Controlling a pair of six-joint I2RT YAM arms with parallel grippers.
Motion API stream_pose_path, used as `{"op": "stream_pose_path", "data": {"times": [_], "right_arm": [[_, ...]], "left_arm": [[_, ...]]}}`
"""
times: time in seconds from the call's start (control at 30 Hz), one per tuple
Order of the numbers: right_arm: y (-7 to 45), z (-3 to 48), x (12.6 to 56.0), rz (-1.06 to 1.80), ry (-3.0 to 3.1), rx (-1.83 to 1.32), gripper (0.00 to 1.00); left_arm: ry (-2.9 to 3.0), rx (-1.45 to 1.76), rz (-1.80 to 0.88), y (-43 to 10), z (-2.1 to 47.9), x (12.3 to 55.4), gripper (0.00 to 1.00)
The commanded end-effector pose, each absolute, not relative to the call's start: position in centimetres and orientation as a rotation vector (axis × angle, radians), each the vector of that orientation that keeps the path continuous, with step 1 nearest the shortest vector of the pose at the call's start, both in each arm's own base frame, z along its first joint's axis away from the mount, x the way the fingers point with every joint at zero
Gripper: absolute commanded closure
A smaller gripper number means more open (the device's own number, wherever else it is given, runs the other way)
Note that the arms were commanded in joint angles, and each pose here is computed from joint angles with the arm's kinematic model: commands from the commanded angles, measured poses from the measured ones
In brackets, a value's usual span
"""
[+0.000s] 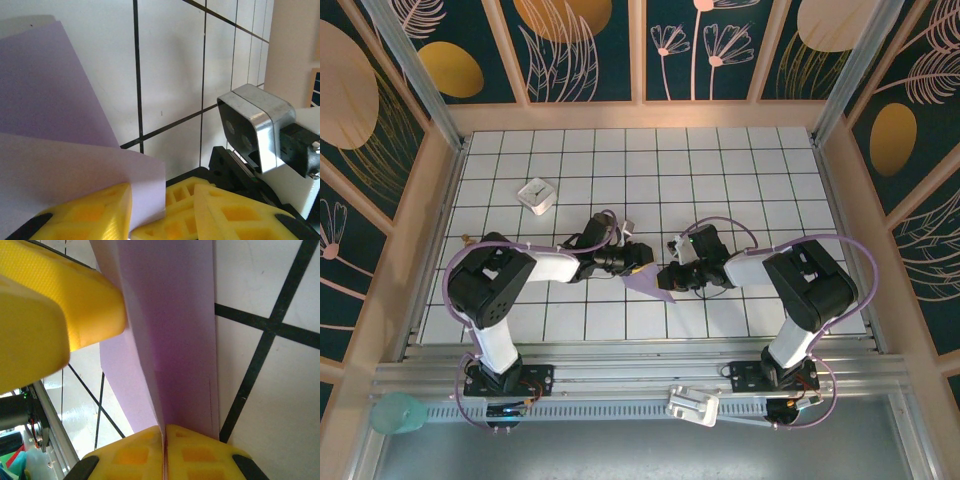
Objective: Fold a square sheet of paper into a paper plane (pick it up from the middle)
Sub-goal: Fourth fold the wing at the center of the table.
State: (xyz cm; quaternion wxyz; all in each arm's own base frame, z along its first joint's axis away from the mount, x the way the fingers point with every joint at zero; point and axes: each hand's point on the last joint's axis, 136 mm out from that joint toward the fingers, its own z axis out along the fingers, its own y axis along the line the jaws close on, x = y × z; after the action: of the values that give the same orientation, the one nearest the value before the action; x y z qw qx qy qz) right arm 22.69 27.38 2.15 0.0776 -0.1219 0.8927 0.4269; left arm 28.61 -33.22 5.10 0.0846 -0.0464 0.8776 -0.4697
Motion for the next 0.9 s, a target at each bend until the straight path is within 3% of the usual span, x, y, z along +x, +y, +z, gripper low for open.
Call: {"op": "stream_pose_path", "data": {"times": [0.0, 0.87], "right_arm": [[26.5, 0.8, 22.5, 1.234, 2.722, -0.317, 0.9], [26.4, 0.9, 22.6, 1.222, 2.72, -0.322, 0.89]], "left_arm": [[2.609, -0.113, -1.396, -33.1, 4.7, 29.0, 0.62], [2.684, -0.11, -1.369, -32.9, 2.2, 28.5, 0.62]]}}
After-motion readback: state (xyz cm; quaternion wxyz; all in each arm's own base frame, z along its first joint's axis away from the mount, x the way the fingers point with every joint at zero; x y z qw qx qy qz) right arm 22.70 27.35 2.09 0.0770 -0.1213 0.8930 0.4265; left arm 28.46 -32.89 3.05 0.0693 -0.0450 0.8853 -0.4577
